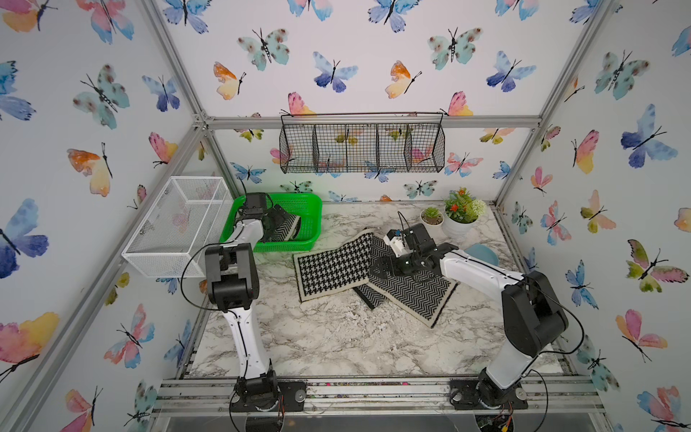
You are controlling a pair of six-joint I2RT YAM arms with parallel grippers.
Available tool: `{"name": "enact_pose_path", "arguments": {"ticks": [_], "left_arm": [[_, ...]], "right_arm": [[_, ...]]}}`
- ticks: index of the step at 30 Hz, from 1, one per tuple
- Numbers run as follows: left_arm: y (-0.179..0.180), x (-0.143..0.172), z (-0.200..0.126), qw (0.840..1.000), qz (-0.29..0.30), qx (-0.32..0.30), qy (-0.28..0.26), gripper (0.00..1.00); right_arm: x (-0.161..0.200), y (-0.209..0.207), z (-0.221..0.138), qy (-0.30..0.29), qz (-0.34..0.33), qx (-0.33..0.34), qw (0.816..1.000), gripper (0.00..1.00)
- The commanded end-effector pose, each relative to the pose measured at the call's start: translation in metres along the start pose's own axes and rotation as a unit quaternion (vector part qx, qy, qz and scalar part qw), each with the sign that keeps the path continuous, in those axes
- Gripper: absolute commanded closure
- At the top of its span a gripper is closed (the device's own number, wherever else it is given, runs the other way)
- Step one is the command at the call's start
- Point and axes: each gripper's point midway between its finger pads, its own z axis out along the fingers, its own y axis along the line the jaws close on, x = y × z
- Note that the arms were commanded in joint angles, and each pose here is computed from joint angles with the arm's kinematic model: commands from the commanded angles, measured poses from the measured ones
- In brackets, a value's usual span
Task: Roll up the scarf and place it into the basket
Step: Place the scarf in the basket.
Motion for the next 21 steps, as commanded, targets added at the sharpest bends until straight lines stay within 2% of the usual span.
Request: {"name": "enact_pose_path", "arguments": {"ticks": [1, 6, 11, 15, 18, 21], "left_arm": [[-0.026, -0.003, -0.045, 0.999, 0.015, 0.006, -0.03, 0.0], [-0.035, 0.024, -0.07, 1.0, 0.015, 0.011, -0.011, 0.02], [-0.051, 0.071, -0.113, 0.999, 0.026, 0.047, -0.006, 0.02], [-0.061, 0.114, -0.145, 0.996, 0.049, 0.074, 0.006, 0.02], [-0.049, 0.153, -0.162, 0.995, 0.077, 0.06, 0.022, 0.02], [-0.016, 0.186, -0.164, 0.995, 0.07, 0.041, 0.05, 0.01]], "right_arm": [[-0.009, -0.014, 0.0, -0.018, 0.002, 0.036, 0.999, 0.02], [-0.011, -0.021, 0.004, -0.03, 0.011, 0.047, 0.998, 0.02], [-0.014, -0.043, -0.006, -0.068, 0.021, 0.1, 0.992, 0.02], [-0.003, -0.064, -0.014, -0.058, 0.042, 0.137, 0.988, 0.02], [0.011, -0.079, -0.031, -0.073, 0.067, 0.17, 0.98, 0.02], [0.028, -0.094, -0.049, -0.09, 0.099, 0.209, 0.969, 0.02]]}}
